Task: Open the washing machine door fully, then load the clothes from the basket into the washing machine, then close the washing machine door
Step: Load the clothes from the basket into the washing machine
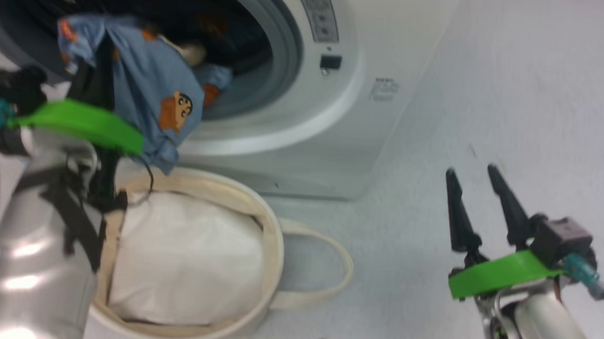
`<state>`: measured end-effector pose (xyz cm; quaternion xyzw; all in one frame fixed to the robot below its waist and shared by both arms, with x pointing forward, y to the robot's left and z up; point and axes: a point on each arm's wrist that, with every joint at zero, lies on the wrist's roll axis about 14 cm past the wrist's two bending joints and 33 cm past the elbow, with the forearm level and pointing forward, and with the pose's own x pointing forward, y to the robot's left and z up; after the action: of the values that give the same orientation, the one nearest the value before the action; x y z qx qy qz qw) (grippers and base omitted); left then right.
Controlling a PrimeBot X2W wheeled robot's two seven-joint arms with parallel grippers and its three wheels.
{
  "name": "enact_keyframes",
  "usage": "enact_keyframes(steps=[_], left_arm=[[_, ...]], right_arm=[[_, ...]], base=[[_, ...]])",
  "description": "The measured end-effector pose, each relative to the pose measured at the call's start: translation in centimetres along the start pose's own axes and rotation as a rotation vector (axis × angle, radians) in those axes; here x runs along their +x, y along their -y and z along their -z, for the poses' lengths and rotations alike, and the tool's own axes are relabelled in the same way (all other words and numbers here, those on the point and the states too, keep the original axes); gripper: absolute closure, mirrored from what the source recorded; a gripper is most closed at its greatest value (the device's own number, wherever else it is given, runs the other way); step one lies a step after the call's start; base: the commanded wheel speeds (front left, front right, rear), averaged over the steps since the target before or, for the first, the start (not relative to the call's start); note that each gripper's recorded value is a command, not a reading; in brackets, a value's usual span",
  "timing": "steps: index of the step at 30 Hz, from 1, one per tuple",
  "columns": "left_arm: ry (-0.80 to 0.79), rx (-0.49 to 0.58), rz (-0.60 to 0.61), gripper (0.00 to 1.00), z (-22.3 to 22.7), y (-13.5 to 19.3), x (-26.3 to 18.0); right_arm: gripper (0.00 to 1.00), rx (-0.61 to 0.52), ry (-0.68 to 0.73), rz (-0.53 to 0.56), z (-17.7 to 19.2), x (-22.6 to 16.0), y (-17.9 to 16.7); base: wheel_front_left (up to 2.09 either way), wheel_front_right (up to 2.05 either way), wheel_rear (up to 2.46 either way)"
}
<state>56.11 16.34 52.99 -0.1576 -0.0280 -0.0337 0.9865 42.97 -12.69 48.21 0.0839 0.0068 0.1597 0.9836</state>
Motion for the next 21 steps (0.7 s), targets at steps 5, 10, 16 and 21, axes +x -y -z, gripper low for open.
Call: enact_keyframes(steps=[5,10,16,21], left_arm=[[-0.051,0.024,0.031,1.0,2.4,1.0,4.1],[-0.126,0.058,0.045,1.0,5.6,1.0,6.8],[-0.191,0.114,0.065,1.0,9.1,0.6,10.3],[0.075,0.04,0.13,1.0,3.0,3.6,14.8]], right_arm=[[0.0,-0.006,-0.025,0.049,1.4,0.8,2.2],[0.0,0.006,-0.061,0.092,3.2,1.0,3.5],[0.0,-0.013,-0.083,0.163,4.4,1.0,6.0],[0.0,-0.025,-0.118,0.219,5.8,0.5,7.9]], base=[[0.0,0.0,0.0],[0.0,0.0,0.0],[0.0,0.0,0.0],[0.0,0.0,0.0]])
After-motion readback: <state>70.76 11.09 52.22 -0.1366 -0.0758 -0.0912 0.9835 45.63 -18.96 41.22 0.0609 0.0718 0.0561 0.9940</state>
